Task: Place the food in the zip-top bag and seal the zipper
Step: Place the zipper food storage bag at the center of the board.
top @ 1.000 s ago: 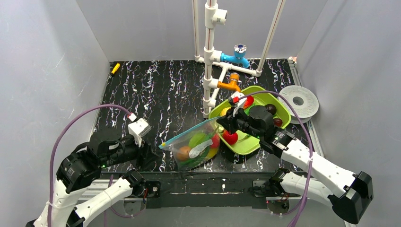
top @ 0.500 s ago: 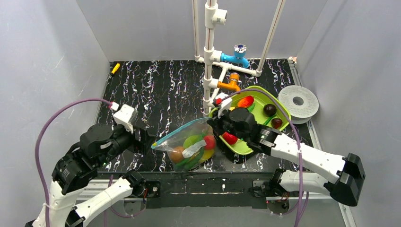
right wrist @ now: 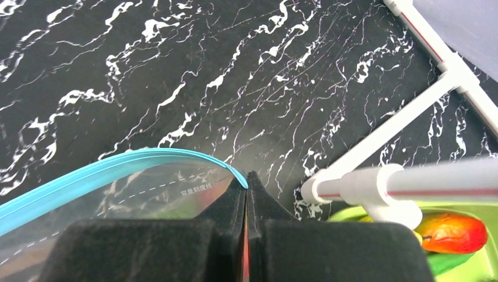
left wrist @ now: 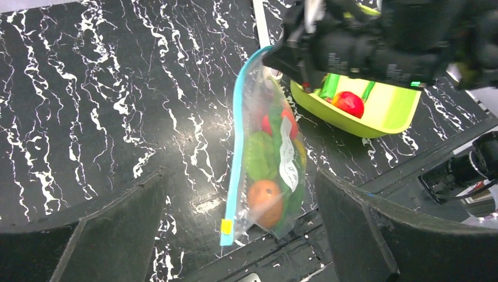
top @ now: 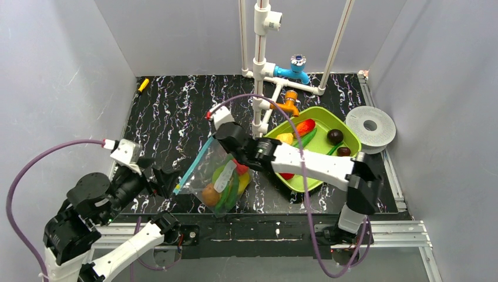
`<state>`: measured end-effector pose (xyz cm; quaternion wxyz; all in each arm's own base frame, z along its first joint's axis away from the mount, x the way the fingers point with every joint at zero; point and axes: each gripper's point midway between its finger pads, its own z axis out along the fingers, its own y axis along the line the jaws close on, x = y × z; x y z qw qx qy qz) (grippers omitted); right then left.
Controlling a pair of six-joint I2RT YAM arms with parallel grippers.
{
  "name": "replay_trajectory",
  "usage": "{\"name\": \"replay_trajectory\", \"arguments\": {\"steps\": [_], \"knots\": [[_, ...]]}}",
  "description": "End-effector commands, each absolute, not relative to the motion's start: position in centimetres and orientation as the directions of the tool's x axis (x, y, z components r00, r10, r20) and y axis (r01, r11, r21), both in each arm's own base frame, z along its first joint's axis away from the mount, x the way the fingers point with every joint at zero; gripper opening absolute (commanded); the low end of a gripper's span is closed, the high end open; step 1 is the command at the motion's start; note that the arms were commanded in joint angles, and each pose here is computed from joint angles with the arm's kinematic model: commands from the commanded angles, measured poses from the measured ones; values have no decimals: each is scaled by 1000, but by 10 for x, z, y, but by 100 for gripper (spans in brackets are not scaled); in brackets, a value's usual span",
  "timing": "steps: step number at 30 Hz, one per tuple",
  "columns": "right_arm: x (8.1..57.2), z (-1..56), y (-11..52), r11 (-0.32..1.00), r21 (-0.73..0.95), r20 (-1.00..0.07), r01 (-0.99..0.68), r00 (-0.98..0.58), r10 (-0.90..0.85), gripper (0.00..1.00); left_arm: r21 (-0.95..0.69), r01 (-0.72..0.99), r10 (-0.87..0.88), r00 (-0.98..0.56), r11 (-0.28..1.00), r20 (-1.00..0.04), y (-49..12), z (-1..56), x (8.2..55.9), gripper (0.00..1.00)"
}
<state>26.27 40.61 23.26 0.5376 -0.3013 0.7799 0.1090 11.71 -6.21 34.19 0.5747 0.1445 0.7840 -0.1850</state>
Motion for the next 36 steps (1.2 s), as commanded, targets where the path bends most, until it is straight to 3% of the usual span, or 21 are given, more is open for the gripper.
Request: {"name": "replay_trajectory", "arguments": {"steps": [1, 17, 18, 21, 24, 29, 32, 36], "knots": [[288, 253, 419, 827, -266, -896, -495, -190, -402, 1, -132, 421, -16, -268, 898, -963, -46, 351, 105, 94], [324, 216, 524, 757, -315, -858, -573, -170, -485, 3, -154, 410, -82, -188, 899, -979, -18, 377, 81, 96], [322, 217, 527, 743, -311, -852, -592, -172, -494, 16, -155, 409, -86, -181, 899, -980, -17, 379, 80, 96], [309, 228, 524, 697, -286, -840, -658, -178, -513, 83, -153, 388, -93, -169, 909, -981, -11, 383, 80, 96], [294, 244, 504, 674, -255, -845, -693, -179, -504, 93, -150, 369, -98, -156, 917, -983, -7, 383, 82, 96], [254, 298, 448, 640, -180, -869, -747, -184, -460, 95, -151, 380, -107, -135, 913, -985, -17, 383, 91, 96], [219, 328, 370, 657, -130, -907, -743, -179, -382, 98, -152, 403, -112, -122, 903, -986, -30, 388, 101, 96], [203, 369, 249, 810, -109, -961, -576, -146, -234, 98, -133, 404, -122, -53, 905, -991, -40, 405, 117, 96]]}}
